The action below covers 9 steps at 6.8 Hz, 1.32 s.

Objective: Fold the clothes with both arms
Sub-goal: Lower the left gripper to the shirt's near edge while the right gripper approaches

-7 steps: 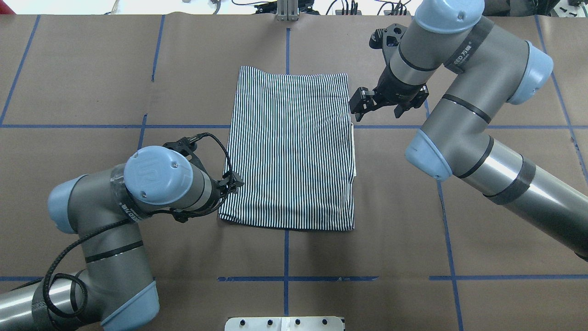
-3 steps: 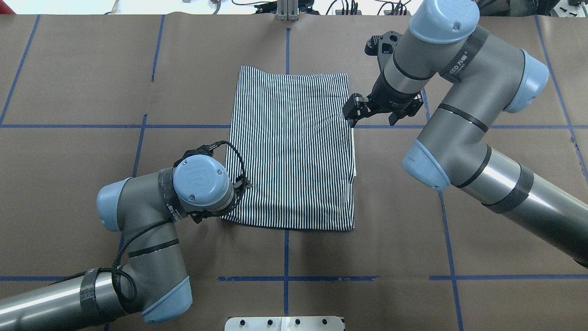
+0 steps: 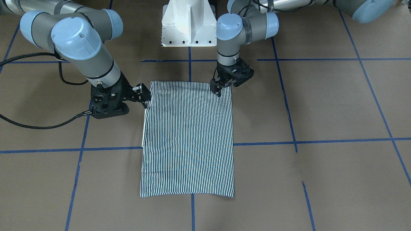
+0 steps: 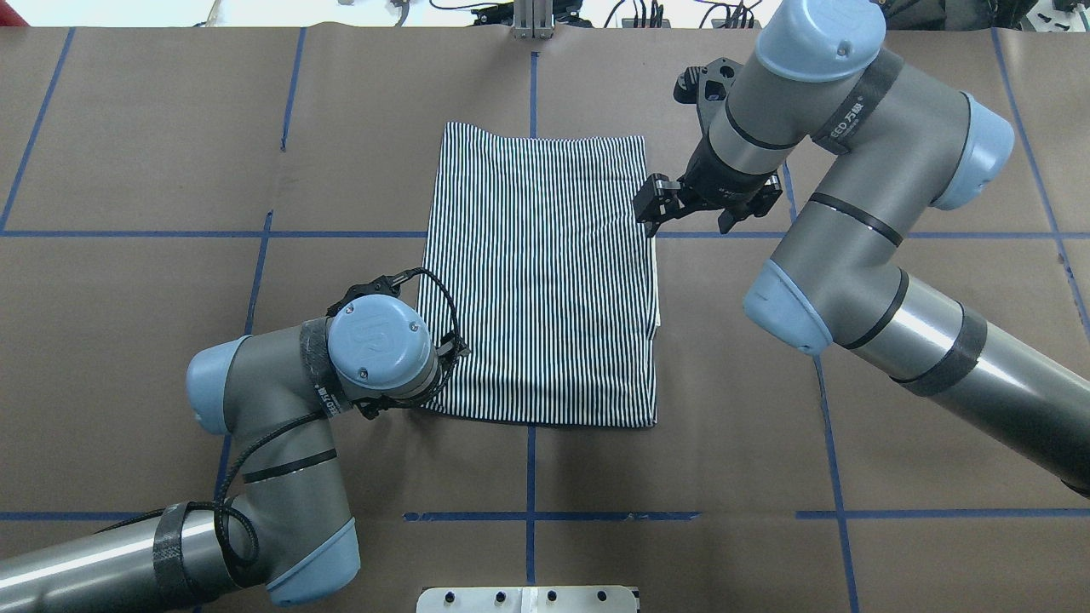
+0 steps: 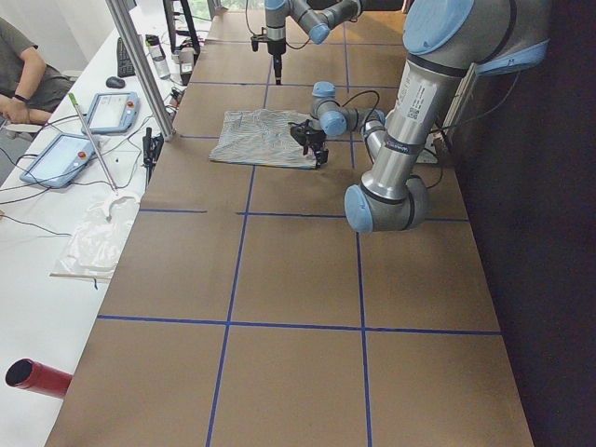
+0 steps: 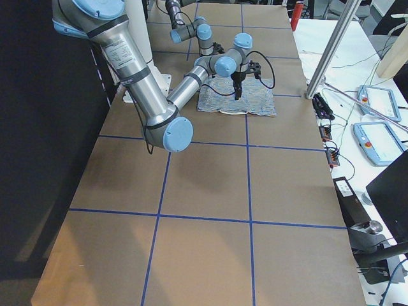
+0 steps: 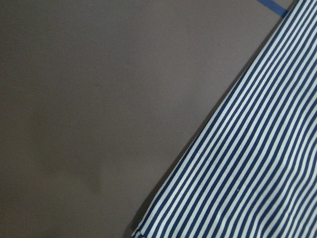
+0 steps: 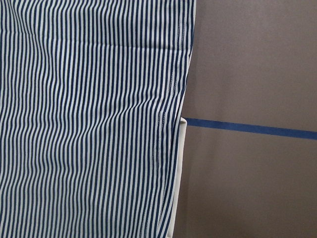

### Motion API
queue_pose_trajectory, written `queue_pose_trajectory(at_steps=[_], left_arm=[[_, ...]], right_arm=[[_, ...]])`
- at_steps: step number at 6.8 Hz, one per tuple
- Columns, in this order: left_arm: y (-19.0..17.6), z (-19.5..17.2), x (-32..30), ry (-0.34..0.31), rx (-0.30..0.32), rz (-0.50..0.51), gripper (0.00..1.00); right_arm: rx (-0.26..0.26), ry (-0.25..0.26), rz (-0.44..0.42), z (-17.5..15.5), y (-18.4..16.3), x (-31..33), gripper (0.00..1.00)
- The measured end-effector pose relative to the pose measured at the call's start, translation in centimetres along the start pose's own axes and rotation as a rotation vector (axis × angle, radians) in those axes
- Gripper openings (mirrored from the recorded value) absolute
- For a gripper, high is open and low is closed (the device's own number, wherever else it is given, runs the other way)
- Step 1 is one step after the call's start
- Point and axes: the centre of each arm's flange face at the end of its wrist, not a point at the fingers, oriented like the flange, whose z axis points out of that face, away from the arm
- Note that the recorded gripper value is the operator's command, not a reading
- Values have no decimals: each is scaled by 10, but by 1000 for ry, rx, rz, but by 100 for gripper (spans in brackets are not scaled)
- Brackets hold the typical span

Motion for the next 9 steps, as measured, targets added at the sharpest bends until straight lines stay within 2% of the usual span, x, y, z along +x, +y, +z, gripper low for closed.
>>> queue_pose_trajectory(at_steps=[1,2,4,5,9], left_arm=[[3,1,-1,-3,-2,3,82],[4,3,-3,-7,-3,4,66],[5,3,-3,-9,-4,2,8],[6,3,-3,-7,-5,2,0],[7,-11,-4,11,-12,44,0]], right_arm=[[0,-1,0,0,0,0,100],[0,-2,-1,0,0,-1,100],[-1,-4,-1,-1,1,-1,100],[-2,-6,-1,-2,1,-2,100],[2,-19,20,-8,9,-5,100]])
